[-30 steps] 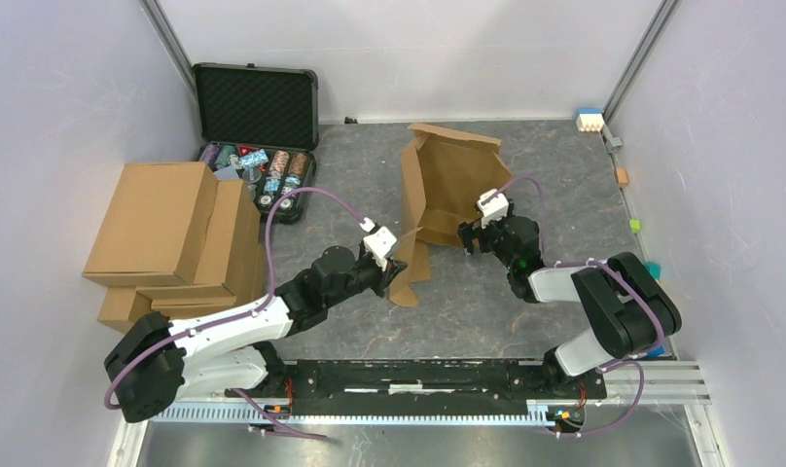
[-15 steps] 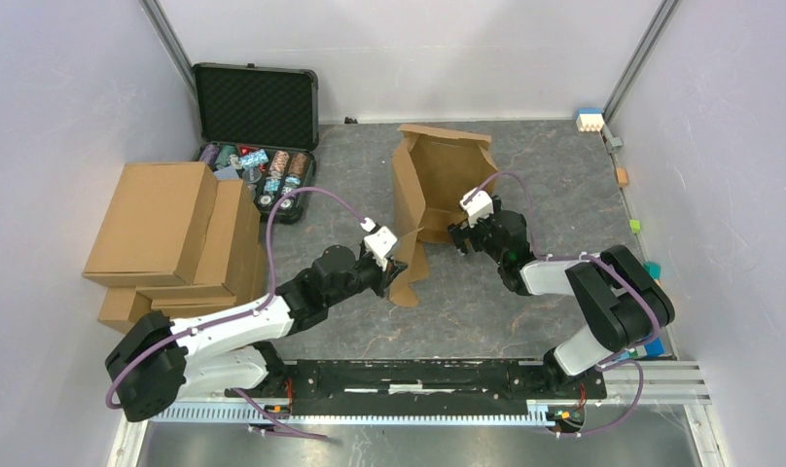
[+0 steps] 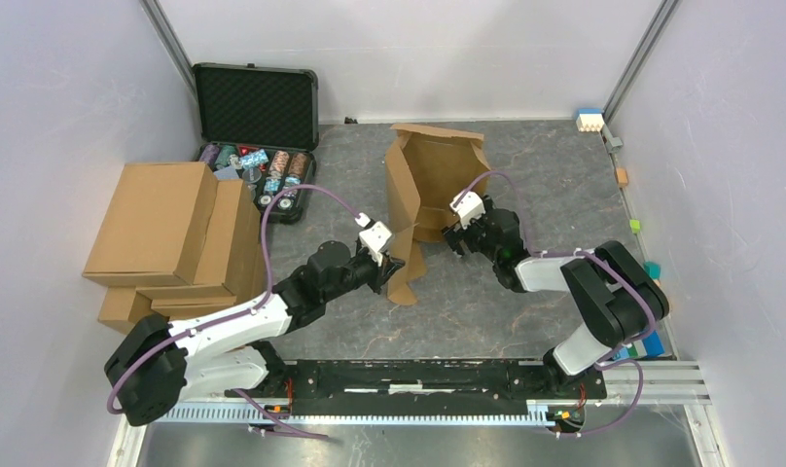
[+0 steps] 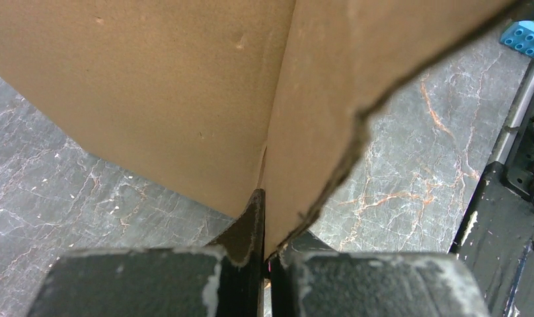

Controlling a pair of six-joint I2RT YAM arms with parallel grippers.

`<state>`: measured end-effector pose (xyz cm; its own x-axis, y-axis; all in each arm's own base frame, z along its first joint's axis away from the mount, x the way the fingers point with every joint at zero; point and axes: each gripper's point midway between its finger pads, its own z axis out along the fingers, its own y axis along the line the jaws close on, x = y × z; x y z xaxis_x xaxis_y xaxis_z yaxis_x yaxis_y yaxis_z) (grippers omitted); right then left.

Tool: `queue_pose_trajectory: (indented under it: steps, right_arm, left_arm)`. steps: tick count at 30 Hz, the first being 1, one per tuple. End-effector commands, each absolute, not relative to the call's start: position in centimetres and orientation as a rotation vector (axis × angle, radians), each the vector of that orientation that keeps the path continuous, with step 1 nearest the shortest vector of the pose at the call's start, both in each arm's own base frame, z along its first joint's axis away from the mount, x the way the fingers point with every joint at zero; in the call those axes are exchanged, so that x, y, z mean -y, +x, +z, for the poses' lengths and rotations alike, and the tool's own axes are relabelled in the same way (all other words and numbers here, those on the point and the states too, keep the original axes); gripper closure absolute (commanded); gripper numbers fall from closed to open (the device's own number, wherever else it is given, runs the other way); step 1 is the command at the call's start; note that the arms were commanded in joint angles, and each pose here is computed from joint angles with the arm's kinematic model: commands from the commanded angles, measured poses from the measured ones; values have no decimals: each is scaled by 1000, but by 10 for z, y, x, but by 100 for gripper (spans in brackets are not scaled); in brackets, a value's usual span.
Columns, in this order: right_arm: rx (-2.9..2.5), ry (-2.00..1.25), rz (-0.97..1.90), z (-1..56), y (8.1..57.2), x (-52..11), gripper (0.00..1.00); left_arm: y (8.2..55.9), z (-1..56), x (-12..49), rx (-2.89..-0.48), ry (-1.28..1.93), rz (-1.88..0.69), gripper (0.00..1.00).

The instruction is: Fold the paper box

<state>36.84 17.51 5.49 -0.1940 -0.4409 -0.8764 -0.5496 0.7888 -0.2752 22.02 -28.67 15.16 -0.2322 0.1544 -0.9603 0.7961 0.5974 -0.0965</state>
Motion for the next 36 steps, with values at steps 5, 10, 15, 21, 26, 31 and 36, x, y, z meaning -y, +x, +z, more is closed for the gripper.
queue_pose_trajectory:
  steps: [5,10,15,21,26,31,36]
  right_arm:
    - [-1869,-854,156,40,364,-192,2]
    - [-1883,-872,157,36,366,-194,2]
    - [-1887,-856,144,37,369,-193,2]
    - [-1834,-773,226,57,383,-198,2]
    - [-1778,-666,387,82,392,-194,2]
    - [-1747,-743,487,86,388,-210,2]
    - [-1771,-802,507,76,381,-214,2]
  left_arm:
    - [216,147,287,-1771,762,-799,98]
    - [216,146,287,-1774,765,-803,98]
    - [216,146,288,-1776,766,-814,98]
    - [216,146,287,-1775,767,-818,98]
    - [217,146,286,-1777,761,-813,98]
    - [217,145,289,-1784,774,-825,98]
    - [217,146,289,-1780,774,-830,98]
